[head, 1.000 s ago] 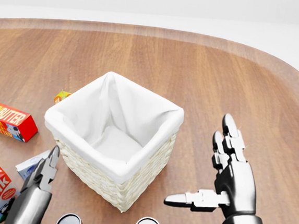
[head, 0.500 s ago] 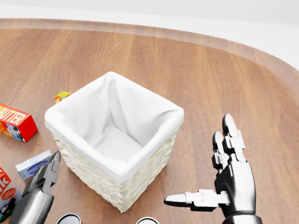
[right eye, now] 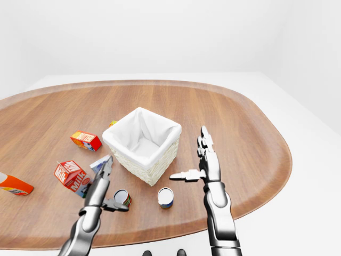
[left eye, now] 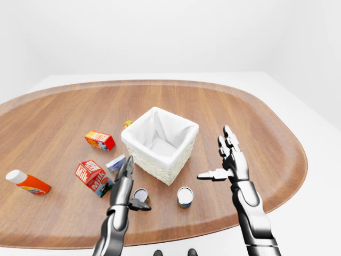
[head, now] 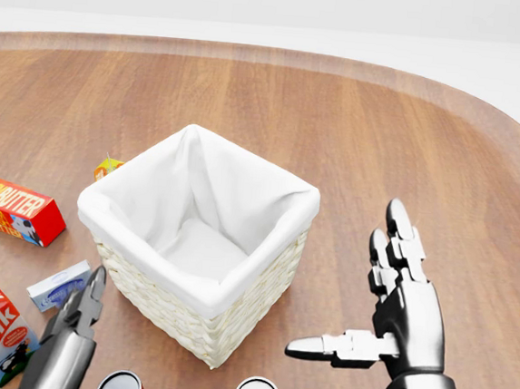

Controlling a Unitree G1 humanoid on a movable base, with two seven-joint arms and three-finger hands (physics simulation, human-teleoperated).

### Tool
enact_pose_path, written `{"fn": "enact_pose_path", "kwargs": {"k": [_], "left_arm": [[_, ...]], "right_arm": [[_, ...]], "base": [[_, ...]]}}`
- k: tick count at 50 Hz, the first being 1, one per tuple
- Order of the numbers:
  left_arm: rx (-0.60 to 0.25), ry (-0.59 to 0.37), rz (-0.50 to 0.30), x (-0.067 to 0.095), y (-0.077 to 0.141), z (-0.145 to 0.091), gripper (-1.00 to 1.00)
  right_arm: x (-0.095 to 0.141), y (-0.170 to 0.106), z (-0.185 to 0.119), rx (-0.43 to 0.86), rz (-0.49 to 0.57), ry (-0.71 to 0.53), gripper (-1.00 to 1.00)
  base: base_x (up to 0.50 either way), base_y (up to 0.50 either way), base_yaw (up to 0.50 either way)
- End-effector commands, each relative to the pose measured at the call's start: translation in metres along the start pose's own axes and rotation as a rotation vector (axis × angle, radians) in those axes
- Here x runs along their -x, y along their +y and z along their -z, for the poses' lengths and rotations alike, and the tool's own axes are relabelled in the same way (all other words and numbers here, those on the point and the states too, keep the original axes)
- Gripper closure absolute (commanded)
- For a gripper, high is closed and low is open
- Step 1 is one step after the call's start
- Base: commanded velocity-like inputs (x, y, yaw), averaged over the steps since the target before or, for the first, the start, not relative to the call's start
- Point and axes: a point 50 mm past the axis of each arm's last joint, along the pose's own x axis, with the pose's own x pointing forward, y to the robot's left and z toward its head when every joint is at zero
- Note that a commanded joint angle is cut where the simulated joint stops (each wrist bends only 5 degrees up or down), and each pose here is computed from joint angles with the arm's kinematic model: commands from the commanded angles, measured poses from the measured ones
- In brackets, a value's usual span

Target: Pick up the tomato sauce, and put it in the basket.

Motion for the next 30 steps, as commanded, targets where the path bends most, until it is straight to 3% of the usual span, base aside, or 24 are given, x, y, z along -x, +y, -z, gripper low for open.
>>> {"fn": "enact_pose_path", "kwargs": {"k": [1, 30], "left_arm": [[-0.003, 0.003, 0.001, -0.0015, -0.0018, 0.0005, -1.00], [-0.012, -0.004, 0.011, -0.0027, -0.0074, -0.0019, -1.00]], "right_arm": [[0.0005, 0.0000, -0.0002, 0.000, 0.000, 0.000, -1.00], [-0.0005, -0.0002, -0.0017, -0.001, 0.001, 0.000, -1.00]], "base": [[0.00, 0.00, 0.00], [0.00, 0.00, 0.00]]}}
